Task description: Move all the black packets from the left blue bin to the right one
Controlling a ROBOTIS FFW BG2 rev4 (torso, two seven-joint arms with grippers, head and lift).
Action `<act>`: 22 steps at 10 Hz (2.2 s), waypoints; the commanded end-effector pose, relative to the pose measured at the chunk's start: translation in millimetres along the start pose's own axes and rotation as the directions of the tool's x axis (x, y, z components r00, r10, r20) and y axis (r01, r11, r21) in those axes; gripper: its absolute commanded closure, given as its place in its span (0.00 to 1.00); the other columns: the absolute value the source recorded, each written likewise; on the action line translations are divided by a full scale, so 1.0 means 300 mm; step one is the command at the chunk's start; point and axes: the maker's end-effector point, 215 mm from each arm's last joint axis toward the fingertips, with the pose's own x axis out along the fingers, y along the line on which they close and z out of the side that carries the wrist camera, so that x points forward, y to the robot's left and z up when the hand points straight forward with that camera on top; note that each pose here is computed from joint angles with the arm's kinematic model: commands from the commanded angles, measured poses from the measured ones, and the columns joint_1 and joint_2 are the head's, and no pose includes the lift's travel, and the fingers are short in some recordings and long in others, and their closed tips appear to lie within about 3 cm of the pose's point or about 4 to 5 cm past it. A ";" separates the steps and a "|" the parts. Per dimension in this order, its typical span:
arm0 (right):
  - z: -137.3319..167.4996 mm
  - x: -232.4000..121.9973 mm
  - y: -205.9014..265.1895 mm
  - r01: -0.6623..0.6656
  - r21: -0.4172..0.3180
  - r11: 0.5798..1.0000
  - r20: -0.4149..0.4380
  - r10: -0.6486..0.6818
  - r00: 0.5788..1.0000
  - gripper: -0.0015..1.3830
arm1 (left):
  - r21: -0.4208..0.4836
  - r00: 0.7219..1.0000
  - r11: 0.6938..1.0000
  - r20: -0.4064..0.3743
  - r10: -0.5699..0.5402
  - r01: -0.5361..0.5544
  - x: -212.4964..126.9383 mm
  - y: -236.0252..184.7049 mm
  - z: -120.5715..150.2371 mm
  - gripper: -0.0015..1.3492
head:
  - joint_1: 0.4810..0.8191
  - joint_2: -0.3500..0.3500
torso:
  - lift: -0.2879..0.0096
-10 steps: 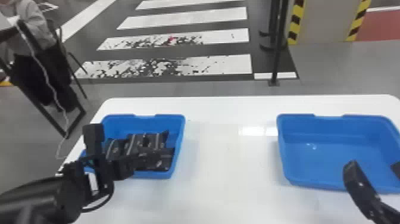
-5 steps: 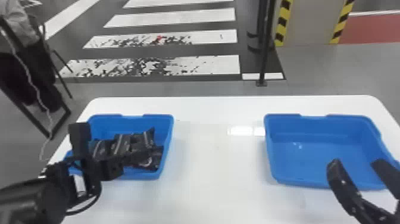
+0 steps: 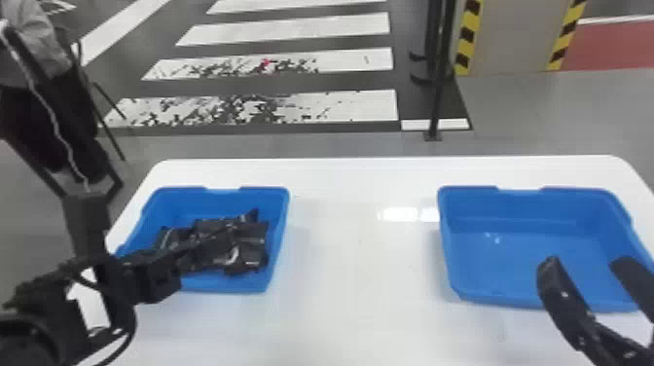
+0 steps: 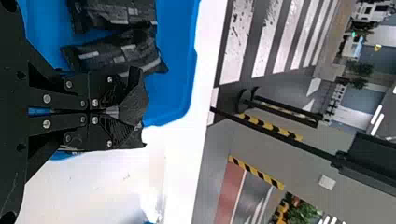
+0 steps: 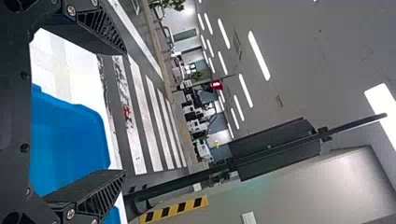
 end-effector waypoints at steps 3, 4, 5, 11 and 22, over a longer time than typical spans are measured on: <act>-0.030 0.077 0.205 -0.152 0.215 0.965 0.009 0.154 0.988 0.09 | -0.072 0.938 0.938 0.094 -0.333 0.340 0.029 -0.409 0.035 0.90 | 0.63 0.64 | 0.45; -0.045 0.100 0.257 -0.204 0.254 0.946 -0.005 0.212 0.977 0.09 | -0.071 0.915 0.915 0.108 -0.389 0.398 0.036 -0.488 0.053 0.90 | 0.63 0.62 | 0.45; -0.073 0.121 0.306 -0.252 0.294 0.922 -0.028 0.272 0.962 0.09 | -0.075 0.895 0.894 0.110 -0.433 0.442 0.041 -0.549 0.055 0.90 | 0.63 0.62 | 0.45; -0.166 0.150 0.495 -0.388 0.380 0.840 -0.115 0.459 0.881 0.09 | -0.093 0.805 0.800 0.102 -0.585 0.593 0.056 -0.803 0.046 0.90 | 0.63 0.58 | 0.45; -0.210 0.184 0.454 -0.376 0.434 0.819 -0.093 0.456 0.885 0.93 | -0.148 0.820 0.806 0.120 -0.560 0.573 0.045 -0.767 0.021 0.17 | 0.63 0.59 | 0.45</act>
